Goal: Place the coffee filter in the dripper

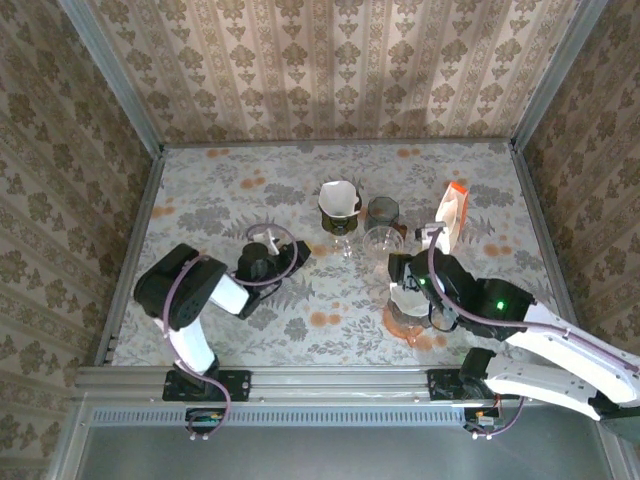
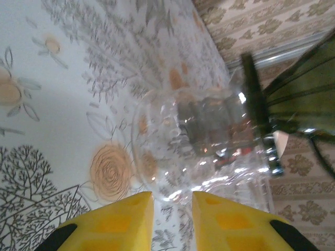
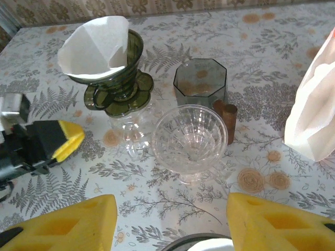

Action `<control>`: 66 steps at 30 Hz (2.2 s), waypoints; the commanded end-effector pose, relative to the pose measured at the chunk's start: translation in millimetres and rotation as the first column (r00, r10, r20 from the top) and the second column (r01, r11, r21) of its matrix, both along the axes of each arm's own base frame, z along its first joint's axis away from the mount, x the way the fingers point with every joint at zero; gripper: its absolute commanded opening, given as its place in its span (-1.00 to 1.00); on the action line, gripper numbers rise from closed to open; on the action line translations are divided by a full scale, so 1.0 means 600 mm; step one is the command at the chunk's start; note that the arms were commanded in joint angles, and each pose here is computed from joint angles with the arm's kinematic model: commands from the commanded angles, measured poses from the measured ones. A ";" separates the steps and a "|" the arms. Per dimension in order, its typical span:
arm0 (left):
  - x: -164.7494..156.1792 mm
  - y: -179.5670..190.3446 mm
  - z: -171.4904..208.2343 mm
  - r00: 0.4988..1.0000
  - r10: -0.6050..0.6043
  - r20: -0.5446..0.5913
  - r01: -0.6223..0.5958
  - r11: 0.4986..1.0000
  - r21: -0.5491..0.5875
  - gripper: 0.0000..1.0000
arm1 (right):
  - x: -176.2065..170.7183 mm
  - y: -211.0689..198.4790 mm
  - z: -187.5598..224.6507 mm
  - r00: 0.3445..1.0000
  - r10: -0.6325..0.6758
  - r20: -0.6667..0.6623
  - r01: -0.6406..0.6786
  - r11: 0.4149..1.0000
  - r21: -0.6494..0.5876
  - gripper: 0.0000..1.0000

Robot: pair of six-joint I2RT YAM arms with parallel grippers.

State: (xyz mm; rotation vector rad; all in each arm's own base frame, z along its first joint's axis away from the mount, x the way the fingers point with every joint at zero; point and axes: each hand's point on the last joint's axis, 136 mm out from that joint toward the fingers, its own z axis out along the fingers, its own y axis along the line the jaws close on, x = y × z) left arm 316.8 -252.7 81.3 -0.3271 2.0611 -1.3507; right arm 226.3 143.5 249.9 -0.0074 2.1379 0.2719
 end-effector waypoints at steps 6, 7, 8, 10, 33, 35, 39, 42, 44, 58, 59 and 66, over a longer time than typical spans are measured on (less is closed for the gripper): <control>0.043 0.033 0.032 0.999 0.029 -0.027 -0.023 0.978 0.207 -0.33 | 0.011 -0.004 0.020 0.998 0.020 -0.060 -0.017 0.999 0.051 0.18; 0.050 0.036 0.034 0.999 0.036 -0.035 -0.027 0.975 0.222 -0.28 | 0.014 -0.007 0.017 0.997 0.014 -0.077 -0.010 0.999 0.052 0.18; 0.055 0.038 0.039 0.999 0.039 -0.032 -0.031 0.974 0.226 -0.23 | 0.019 -0.012 0.015 0.995 0.007 -0.097 -0.002 0.999 0.051 0.18; 0.060 0.042 0.048 0.998 0.047 -0.028 -0.040 0.975 0.216 -0.15 | 0.032 -0.023 0.007 0.990 -0.013 -0.141 0.019 0.999 0.039 0.18; -0.079 0.139 0.209 0.974 0.011 0.226 -0.076 0.956 0.284 0.71 | 0.273 -0.046 -0.137 0.905 0.001 -0.426 0.029 0.997 0.065 0.31; -0.082 0.138 0.206 0.974 -0.003 0.225 -0.063 0.956 0.286 0.73 | 0.287 -0.049 -0.149 0.901 -0.018 -0.434 0.043 0.998 0.048 0.31; -0.082 0.142 0.200 0.974 -0.008 0.225 -0.060 0.954 0.294 0.75 | 0.308 -0.055 -0.162 0.892 -0.051 -0.449 0.073 0.997 0.032 0.15; -0.081 0.145 0.198 0.975 -0.009 0.222 -0.055 0.958 0.282 0.77 | 0.320 -0.053 -0.167 0.892 -0.045 -0.449 0.064 0.998 0.028 0.18; -0.080 0.149 0.193 0.977 -0.006 0.212 -0.054 0.960 0.276 0.77 | 0.331 -0.053 -0.173 0.888 -0.052 -0.457 0.070 0.997 0.021 0.22; -0.082 0.158 0.181 0.981 0.015 0.193 -0.064 0.966 0.251 0.78 | 0.395 -0.074 -0.226 0.831 -0.209 -0.516 0.196 0.977 -0.080 -0.10; -0.082 0.159 0.180 0.981 0.017 0.191 -0.065 0.965 0.252 0.78 | 0.396 -0.075 -0.231 0.824 -0.216 -0.524 0.199 0.976 -0.089 -0.13; -0.082 0.160 0.176 0.983 0.021 0.184 -0.069 0.964 0.257 0.78 | 0.396 -0.069 -0.254 0.810 -0.202 -0.551 0.188 0.979 -0.082 -0.48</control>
